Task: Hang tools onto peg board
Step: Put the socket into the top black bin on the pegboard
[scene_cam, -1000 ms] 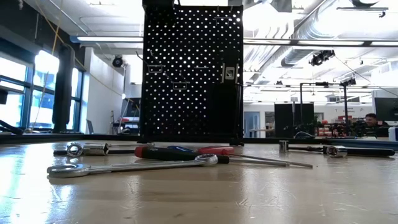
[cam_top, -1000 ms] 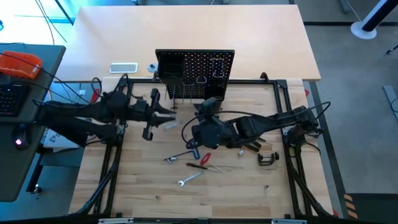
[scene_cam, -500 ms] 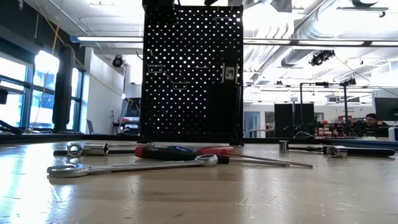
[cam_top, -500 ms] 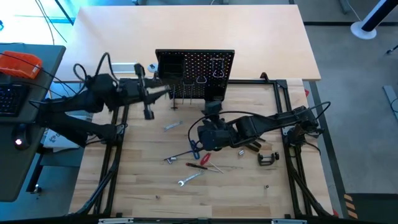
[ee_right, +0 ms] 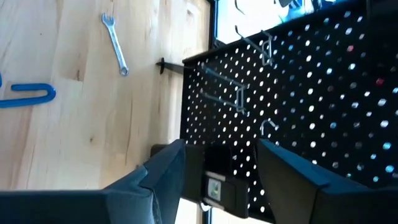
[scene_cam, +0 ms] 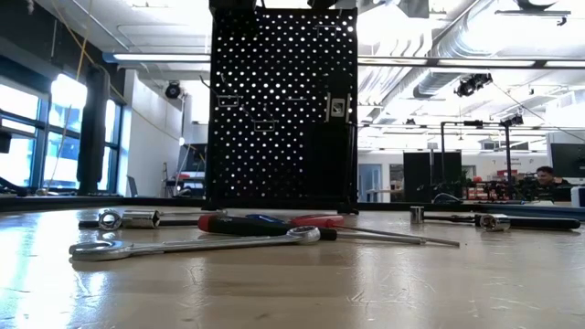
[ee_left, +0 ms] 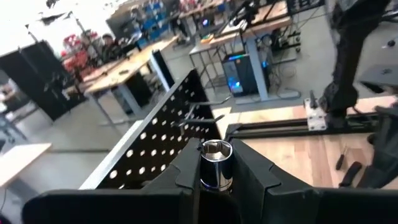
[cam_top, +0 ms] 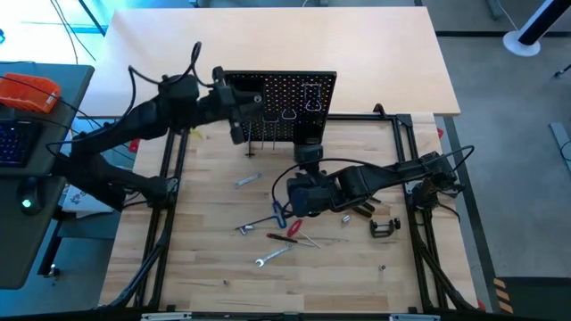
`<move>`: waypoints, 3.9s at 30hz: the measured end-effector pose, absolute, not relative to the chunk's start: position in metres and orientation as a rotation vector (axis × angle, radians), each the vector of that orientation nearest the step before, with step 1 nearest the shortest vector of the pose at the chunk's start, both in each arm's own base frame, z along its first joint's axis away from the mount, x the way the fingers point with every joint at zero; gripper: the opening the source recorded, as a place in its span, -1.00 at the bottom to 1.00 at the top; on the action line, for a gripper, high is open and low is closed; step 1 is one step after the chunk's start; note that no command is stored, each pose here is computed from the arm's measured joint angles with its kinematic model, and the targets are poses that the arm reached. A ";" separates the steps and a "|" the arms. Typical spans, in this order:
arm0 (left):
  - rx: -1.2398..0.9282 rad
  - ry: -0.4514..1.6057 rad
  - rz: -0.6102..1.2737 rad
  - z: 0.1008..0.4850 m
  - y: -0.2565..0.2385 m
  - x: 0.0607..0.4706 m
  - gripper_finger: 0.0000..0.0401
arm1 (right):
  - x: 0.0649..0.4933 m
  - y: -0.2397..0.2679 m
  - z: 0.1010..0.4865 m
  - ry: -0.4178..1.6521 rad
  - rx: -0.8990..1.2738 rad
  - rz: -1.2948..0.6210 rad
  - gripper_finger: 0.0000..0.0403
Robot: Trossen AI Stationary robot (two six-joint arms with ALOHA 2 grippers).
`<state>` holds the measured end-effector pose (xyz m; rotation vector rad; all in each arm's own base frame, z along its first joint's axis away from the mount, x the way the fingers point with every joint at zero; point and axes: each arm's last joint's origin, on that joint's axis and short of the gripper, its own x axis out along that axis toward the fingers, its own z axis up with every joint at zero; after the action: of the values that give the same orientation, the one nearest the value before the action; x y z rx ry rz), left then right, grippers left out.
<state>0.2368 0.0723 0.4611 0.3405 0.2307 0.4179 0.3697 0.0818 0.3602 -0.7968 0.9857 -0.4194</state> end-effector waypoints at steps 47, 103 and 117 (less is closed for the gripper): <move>0.310 0.175 0.374 0.483 0.062 0.206 -0.22 | 0.366 0.080 0.358 1.025 -0.806 -0.430 -0.04; 0.108 0.932 -0.300 0.191 -0.070 0.203 -0.22 | 0.310 0.074 0.393 1.092 -0.566 -0.293 -0.04; 0.265 1.027 -0.340 0.129 -0.080 0.226 -0.22 | 0.310 0.074 0.393 1.086 -0.556 -0.298 -0.04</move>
<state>0.2263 -0.0804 0.1286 0.2647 1.0267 -0.3400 0.3104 0.0739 0.3930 -0.5565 1.0863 -0.2983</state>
